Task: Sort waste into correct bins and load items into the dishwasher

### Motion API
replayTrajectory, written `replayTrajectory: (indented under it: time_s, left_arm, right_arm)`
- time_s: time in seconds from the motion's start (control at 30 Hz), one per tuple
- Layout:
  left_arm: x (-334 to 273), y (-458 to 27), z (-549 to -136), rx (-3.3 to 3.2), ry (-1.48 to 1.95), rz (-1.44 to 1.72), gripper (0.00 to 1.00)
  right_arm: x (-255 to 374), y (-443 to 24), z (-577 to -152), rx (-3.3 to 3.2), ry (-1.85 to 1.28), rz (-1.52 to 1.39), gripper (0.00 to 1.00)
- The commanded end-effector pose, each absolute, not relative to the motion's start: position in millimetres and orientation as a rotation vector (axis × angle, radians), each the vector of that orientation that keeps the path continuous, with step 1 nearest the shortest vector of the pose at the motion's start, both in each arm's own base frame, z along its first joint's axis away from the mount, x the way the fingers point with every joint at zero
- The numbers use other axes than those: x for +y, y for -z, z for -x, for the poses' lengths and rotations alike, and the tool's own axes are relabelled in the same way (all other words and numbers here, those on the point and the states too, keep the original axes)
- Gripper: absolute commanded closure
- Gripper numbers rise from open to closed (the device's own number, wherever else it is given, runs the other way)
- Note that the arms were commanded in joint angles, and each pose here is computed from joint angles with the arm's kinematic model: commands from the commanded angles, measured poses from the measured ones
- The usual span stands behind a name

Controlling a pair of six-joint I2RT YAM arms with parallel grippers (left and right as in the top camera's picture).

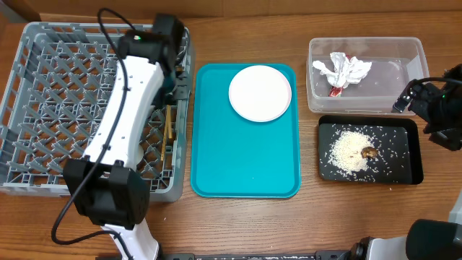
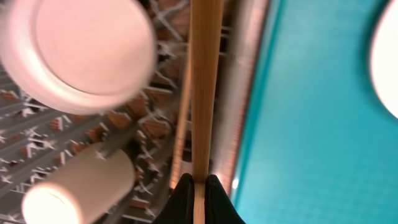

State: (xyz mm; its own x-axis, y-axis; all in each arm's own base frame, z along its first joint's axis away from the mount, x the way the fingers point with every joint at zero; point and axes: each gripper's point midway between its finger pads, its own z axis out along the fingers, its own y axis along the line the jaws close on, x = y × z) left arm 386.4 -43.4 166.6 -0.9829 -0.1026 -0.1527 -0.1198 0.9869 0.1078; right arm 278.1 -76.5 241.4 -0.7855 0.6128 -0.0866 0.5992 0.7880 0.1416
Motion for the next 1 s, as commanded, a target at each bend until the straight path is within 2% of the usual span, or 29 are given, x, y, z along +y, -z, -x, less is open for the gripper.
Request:
replayTrajectory:
  time_s: [0.0, 0.17, 0.33, 0.43, 0.53, 0.6, 0.83, 0.97]
  left_arm:
    - [-27.6, -148.2, -391.7, 3.029, -0.229, 0.153, 0.96]
    - [-29.5, -124.6, -391.0, 3.107, -0.189, 0.157, 0.96]
    - [-51.2, -132.6, -393.3, 3.101, -0.029, 0.088, 0.93]
    - [-60.5, -143.5, -397.3, 3.076, 0.012, 0.041, 0.85]
    - [-68.1, -153.1, -397.5, 3.062, 0.009, 0.010, 0.67]
    - [-72.9, -155.6, -397.8, 3.055, 0.004, -0.016, 0.60]
    - [-125.7, -157.2, -392.3, 3.041, 0.172, -0.141, 0.62]
    - [-179.1, -161.1, -398.5, 2.911, 0.197, -0.436, 0.61]
  right_arm:
    - [-76.9, -251.6, -278.5, 2.813, -0.155, -0.953, 0.00]
    - [-76.9, -251.6, -278.5, 2.812, -0.155, -0.953, 0.00]
    - [-76.9, -251.6, -278.5, 2.813, -0.155, -0.953, 0.00]
    - [-76.9, -251.6, -278.5, 2.813, -0.155, -0.953, 0.00]
    - [-76.9, -251.6, -278.5, 2.813, -0.155, -0.953, 0.00]
    - [-77.0, -251.6, -278.5, 2.812, -0.154, -0.953, 0.00]
    - [-76.9, -251.6, -278.5, 2.812, -0.155, -0.953, 0.00]
    - [-76.9, -251.6, -278.5, 2.812, -0.155, -0.953, 0.00]
